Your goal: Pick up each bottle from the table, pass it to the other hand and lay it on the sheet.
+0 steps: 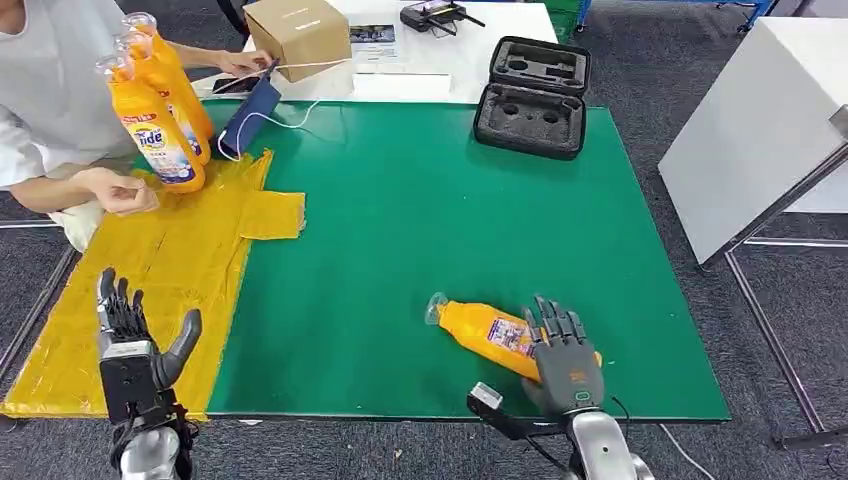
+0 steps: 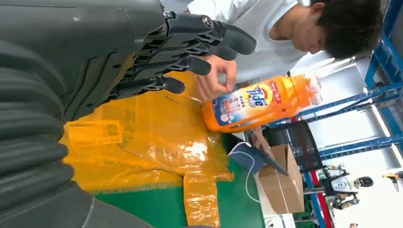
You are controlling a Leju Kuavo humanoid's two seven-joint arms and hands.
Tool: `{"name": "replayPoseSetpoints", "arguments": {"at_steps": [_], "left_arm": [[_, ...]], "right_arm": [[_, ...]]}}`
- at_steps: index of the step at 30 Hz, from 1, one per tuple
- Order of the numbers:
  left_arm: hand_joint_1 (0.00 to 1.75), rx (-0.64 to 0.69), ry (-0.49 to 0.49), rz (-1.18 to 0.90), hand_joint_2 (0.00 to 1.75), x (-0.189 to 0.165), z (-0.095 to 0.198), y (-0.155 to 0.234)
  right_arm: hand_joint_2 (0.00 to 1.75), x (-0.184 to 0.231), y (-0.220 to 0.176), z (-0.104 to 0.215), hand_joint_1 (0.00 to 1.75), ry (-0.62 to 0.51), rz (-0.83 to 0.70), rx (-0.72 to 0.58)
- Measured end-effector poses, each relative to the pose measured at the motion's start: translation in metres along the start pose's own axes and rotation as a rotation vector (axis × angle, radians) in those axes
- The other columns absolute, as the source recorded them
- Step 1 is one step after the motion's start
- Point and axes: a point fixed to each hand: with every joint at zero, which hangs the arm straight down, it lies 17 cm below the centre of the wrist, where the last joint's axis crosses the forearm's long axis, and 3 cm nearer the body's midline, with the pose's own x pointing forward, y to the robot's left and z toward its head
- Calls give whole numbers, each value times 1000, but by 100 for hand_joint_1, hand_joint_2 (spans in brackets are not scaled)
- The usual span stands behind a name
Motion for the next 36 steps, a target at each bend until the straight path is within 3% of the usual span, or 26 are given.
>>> {"name": "replayPoseSetpoints", "arguments": {"at_steps": [11,19,33,34,35,36], "left_arm": [[0,-32,-3,24,175,4,-3,-15],[0,-103,-22,79,175,15,-14,-54],[0,-135,-13,91,175,14,-13,-70],[0,-137,-13,92,175,14,-13,-71],[0,-138,-14,95,175,14,-14,-73],[0,-141,-15,103,175,14,-16,-75]], "right_arm": [[175,-22,10,-24,0,78,28,30],[175,-39,62,-53,0,75,79,210],[175,-45,76,-63,3,79,90,257],[175,-44,79,-64,56,75,91,273],[175,-45,84,-65,131,70,91,297],[175,-46,89,-66,164,66,91,325]]}}
